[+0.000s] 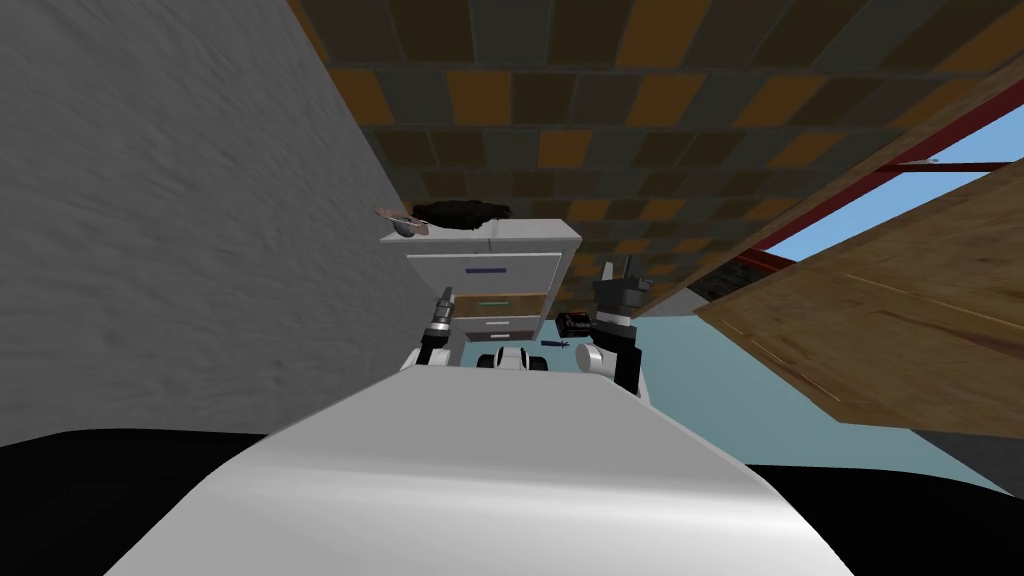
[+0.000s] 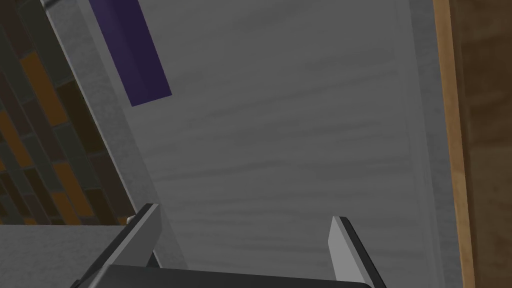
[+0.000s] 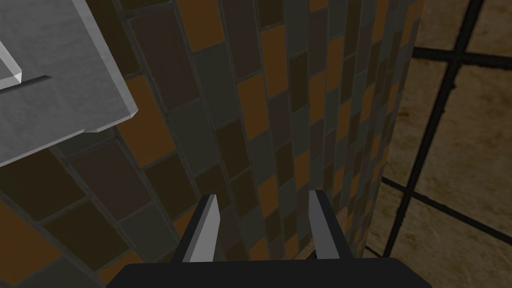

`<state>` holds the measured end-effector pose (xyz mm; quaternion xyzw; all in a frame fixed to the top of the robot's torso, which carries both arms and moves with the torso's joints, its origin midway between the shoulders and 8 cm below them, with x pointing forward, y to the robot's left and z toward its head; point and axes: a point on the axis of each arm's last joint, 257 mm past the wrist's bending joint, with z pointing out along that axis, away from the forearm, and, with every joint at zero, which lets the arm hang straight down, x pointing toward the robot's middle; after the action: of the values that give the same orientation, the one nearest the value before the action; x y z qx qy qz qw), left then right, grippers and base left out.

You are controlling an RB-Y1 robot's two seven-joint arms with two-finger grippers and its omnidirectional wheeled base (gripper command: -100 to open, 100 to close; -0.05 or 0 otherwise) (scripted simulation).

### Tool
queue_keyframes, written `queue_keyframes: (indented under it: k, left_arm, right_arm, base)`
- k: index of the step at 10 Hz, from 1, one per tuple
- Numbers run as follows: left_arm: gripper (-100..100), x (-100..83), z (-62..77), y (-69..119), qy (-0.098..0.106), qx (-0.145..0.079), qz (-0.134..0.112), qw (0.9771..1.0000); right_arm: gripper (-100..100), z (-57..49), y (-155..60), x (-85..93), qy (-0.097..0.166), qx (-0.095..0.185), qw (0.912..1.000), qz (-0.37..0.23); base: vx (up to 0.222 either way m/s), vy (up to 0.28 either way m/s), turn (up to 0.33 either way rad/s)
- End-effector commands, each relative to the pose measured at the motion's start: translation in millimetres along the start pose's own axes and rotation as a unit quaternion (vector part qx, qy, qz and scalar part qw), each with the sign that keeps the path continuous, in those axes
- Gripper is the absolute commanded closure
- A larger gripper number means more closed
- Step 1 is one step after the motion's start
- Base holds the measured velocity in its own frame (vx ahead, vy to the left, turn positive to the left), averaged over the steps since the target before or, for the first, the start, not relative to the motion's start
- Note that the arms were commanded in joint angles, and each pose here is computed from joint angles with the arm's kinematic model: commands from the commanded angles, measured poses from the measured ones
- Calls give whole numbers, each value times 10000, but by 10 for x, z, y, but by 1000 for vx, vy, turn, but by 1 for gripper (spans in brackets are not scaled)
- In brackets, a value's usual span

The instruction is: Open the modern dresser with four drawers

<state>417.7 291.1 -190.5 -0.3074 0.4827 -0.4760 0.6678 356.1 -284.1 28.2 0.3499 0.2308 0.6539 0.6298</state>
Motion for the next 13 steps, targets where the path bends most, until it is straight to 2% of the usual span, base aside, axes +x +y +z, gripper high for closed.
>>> queue_keyframes:
  k: [1,5,10,13]
  left_arm:
    - [-100,39,-59,170,32,-121,-5,9999]
    - [-100,147,-177,501,81,-371,-48,9993]
    - [-100,253,-282,751,120,-550,-100,9984]
    - [-100,342,-392,953,158,-736,-146,9971]
  right_arm:
    - [0,0,0,0,0,0,10000,0]
    - [0,0,0,0,0,0,10000,0]
    - [0,0,0,0,0,0,10000,0]
    - [0,0,0,0,0,0,10000,0]
  base:
    - [18,-19,4]
    - [20,-17,6]
    - [19,-17,5]
    - [17,-17,6]
